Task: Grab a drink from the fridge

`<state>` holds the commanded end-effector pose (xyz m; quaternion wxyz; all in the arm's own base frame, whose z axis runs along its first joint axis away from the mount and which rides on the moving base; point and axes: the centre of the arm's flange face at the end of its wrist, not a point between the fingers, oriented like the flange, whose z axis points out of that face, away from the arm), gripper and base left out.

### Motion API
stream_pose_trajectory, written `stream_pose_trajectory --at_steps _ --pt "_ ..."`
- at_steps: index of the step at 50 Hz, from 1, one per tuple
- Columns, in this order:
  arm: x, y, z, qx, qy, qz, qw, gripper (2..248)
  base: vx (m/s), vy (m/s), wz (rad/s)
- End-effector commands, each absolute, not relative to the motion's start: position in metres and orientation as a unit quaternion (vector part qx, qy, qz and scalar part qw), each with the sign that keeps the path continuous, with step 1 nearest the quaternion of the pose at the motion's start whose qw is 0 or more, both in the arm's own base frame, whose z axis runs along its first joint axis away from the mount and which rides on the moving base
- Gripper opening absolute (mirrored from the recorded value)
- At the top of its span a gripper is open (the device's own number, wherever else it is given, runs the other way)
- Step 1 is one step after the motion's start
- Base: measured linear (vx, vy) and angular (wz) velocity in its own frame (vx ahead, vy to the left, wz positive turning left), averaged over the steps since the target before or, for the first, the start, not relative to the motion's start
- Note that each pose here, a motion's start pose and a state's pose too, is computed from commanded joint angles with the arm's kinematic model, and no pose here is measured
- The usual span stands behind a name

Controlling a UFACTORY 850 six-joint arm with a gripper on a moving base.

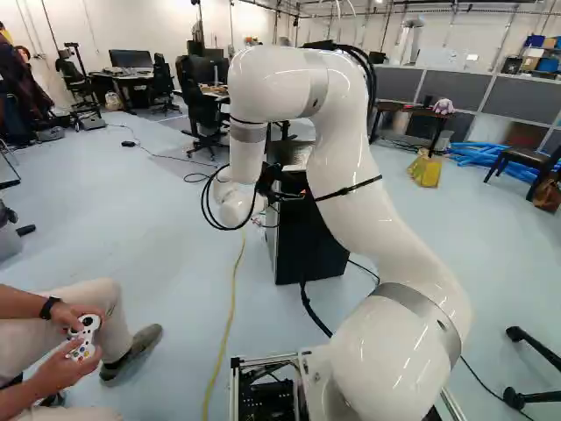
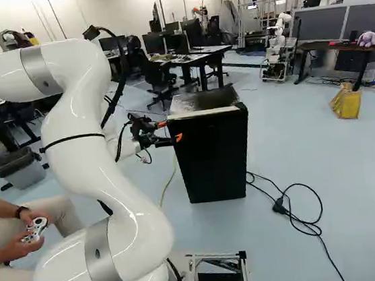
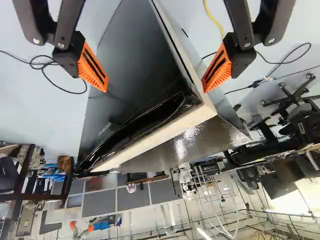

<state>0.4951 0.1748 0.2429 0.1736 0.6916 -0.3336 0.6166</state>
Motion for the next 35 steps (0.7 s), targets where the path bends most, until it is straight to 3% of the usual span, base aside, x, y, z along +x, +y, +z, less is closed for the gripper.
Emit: stream_pose_trajectory --at_steps 35 --pt "0.496 0.1731 0.2428 0.691 -0.335 0.616 0.175 247 0.0 0.0 0.0"
